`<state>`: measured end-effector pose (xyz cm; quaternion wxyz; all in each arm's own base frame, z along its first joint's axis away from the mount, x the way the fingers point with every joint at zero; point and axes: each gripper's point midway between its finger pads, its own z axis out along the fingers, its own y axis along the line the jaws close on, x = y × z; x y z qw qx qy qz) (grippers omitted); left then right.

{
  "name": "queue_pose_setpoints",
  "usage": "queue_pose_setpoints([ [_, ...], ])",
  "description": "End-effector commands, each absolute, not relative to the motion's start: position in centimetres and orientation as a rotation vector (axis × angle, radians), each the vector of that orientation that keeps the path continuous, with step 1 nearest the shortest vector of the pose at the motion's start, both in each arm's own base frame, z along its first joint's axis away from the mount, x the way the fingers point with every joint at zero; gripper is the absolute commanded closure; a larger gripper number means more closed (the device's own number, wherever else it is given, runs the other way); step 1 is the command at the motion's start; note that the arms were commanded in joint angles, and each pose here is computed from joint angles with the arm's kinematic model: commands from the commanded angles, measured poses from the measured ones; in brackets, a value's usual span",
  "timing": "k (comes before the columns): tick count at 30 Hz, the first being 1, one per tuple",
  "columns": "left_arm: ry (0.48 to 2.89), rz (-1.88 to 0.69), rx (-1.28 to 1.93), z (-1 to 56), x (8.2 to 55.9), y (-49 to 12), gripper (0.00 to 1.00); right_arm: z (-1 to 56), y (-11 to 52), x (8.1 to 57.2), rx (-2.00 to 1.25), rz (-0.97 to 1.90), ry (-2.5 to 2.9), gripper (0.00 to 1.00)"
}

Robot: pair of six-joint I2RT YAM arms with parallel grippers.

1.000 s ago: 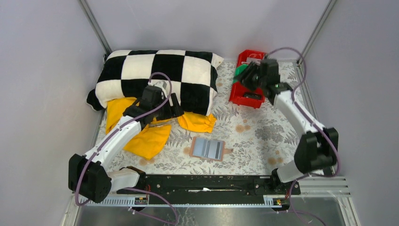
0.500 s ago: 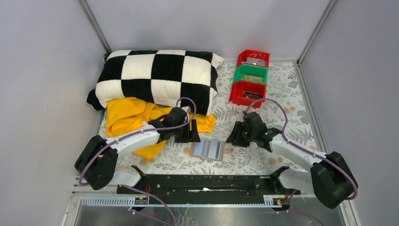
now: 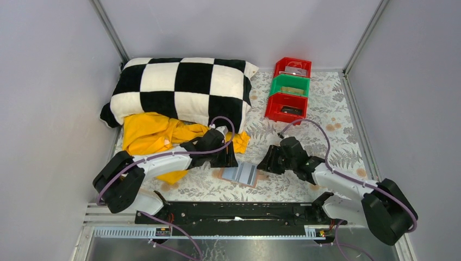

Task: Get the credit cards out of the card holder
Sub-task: Remove the credit card from the card holder.

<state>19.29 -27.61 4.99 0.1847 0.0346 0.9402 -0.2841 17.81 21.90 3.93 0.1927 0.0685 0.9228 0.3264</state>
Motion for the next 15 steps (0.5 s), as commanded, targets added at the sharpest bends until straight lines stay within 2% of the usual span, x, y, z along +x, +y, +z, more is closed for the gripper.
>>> queue_pose_setpoints([
  [1, 2.548, -0.857, 0.107, 7.4, 20.9, -29.0, 0.4, 6.2, 22.2, 18.7, 0.206, 0.937, 2.493, 0.58],
  [8, 2.571, -0.874, 0.097, 6.2, 20.1, -28.7, 0.4, 6.4, 24.5, 17.6, 0.178, 1.073, 2.526, 0.55],
  [15, 2.577, -0.892, 0.095, 6.0, 19.2, -28.4, 0.44, 3.5, 24.3, 16.8, 0.184, 1.045, 2.6, 0.53],
])
